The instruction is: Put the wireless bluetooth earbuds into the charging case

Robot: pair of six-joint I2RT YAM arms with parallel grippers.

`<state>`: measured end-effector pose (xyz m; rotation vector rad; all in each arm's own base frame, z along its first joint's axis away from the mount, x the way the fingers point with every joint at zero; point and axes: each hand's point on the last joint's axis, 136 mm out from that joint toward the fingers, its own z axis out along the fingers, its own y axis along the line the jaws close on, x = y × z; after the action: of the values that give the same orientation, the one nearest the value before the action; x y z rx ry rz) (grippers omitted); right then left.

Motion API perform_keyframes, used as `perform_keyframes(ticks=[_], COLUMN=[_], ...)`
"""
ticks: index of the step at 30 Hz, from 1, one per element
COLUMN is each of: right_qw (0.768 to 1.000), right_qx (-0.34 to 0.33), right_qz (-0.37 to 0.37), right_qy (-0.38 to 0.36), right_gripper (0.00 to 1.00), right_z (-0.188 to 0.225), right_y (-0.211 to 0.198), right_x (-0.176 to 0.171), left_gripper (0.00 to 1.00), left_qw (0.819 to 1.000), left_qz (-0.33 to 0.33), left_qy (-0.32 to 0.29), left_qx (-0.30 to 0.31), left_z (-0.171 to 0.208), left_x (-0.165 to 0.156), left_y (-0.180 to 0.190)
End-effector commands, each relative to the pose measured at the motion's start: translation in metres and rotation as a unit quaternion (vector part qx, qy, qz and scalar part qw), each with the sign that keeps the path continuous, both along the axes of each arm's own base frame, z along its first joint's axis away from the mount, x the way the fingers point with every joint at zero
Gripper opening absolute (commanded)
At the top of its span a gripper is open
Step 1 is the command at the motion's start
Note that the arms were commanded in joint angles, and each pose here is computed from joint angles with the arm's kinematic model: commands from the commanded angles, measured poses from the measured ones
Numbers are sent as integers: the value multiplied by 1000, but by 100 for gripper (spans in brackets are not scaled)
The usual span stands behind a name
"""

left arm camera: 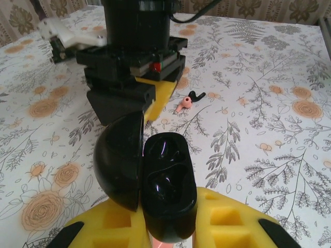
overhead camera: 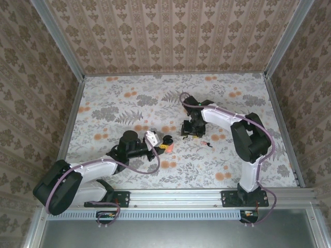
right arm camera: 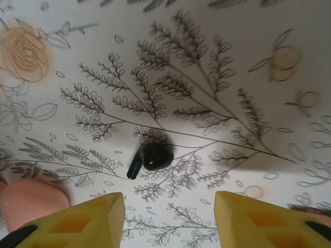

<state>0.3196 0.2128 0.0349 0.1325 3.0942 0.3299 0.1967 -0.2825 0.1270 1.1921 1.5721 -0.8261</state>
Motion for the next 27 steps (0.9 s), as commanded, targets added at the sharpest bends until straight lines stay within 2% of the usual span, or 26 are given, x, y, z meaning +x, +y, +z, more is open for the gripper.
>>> perform_keyframes(ticks=[1, 16, 27], right_qw=[1000, 1000, 999], right_qx=[14, 3, -22], right_qz=[-14, -7, -2], right_qy=[13, 13, 29], right_gripper=[49, 38, 33], right_z=[-2, -12, -21], right_y=[12, 16, 9], right_x=[4, 18, 13], left_gripper=[10, 10, 10], left_qw=[1000, 1000, 1000], left_qz=[-2, 6, 5], left_qy=[-25, -29, -23], left_qx=[-5, -7, -7], left_z=[15, 20, 19], left_x=[5, 8, 9], left_y=[0, 8, 8])
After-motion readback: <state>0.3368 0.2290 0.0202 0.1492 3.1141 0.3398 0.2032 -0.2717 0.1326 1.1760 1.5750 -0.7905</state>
